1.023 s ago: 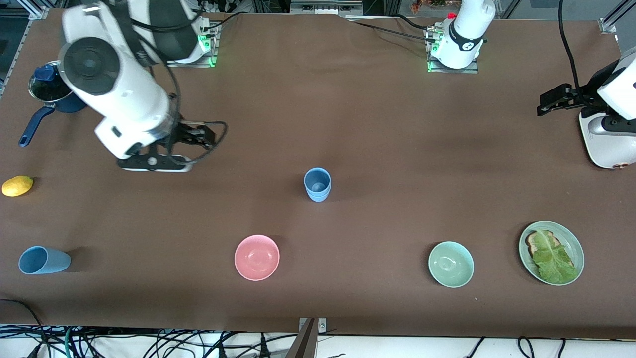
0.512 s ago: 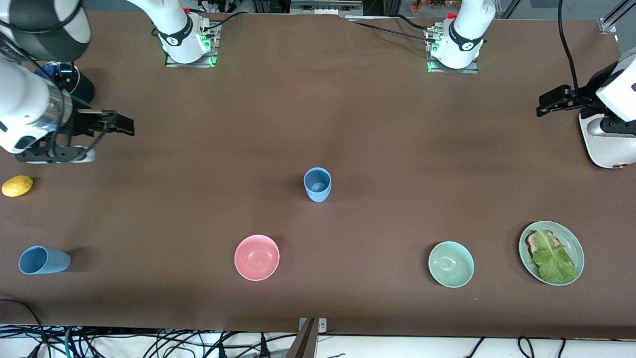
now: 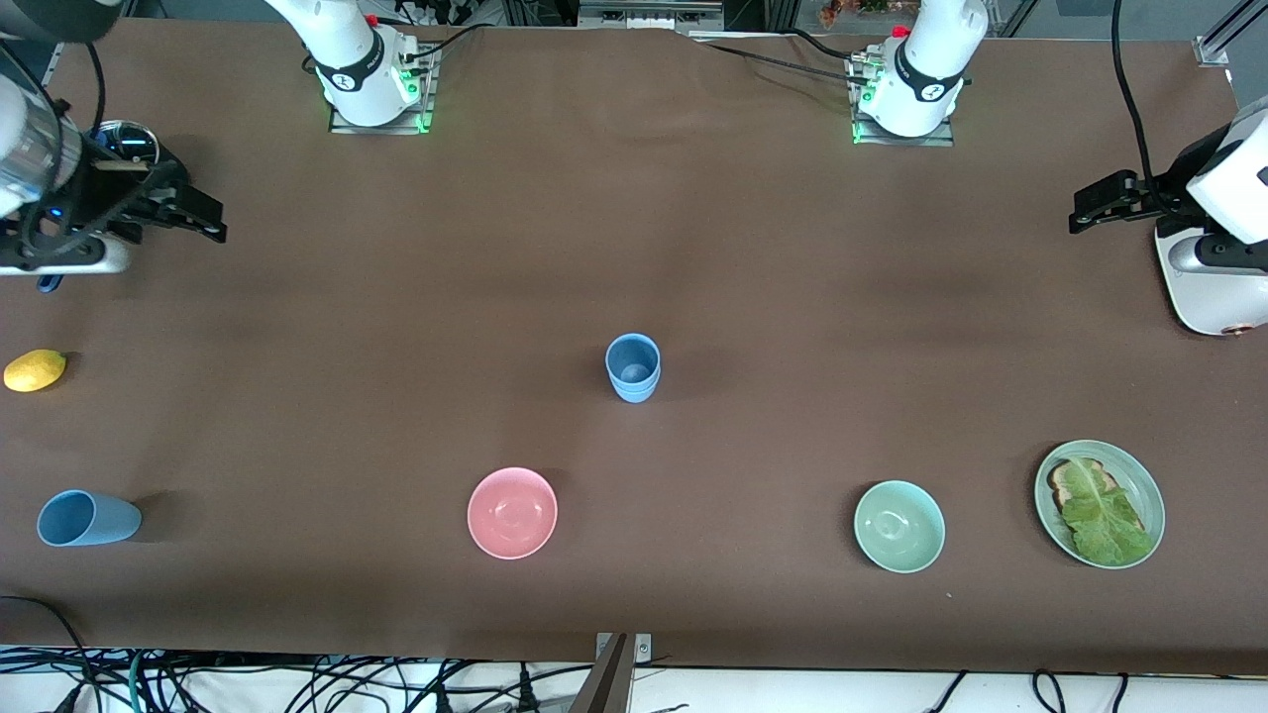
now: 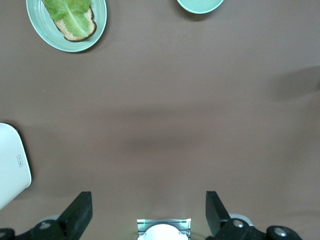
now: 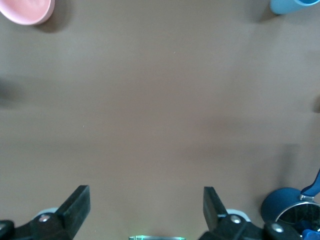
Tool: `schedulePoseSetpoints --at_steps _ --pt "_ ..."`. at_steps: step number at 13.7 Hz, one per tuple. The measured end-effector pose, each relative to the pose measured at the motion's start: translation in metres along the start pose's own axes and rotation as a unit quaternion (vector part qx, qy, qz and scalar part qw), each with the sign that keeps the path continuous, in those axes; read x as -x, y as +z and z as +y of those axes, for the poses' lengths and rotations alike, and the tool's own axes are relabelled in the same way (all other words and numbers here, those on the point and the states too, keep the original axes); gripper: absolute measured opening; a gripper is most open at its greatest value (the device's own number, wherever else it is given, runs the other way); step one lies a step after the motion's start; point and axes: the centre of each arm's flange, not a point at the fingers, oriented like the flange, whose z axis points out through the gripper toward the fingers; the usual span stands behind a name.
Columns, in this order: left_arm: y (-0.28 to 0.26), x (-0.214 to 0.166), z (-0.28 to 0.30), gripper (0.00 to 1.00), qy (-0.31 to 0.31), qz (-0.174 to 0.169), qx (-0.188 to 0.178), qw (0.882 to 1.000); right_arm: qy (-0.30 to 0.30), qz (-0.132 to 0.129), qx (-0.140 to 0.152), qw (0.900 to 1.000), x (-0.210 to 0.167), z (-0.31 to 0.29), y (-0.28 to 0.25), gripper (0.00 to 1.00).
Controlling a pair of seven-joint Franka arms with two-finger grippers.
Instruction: Stack blue cups with both arms
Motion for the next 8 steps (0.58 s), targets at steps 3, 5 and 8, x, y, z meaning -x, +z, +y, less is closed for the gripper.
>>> schedulePoseSetpoints --at_steps 3,5,8 --pt "0.0002 -0.0002 -0.0001 1.00 0.000 0.000 0.000 1.000 0.002 0.002 -0.001 1.000 0.0027 0.0112 -0.0024 1.00" --pt "0.0004 -0.0003 -0.0002 1.00 0.000 0.000 0.000 1.000 0.000 -0.001 0.000 1.000 0.0027 0.0079 0.0009 1.00" --pt "0.0005 -0.0004 -0.0002 1.00 0.000 0.000 0.000 1.000 0.003 0.001 -0.001 1.000 0.0020 0.0118 0.0013 1.00"
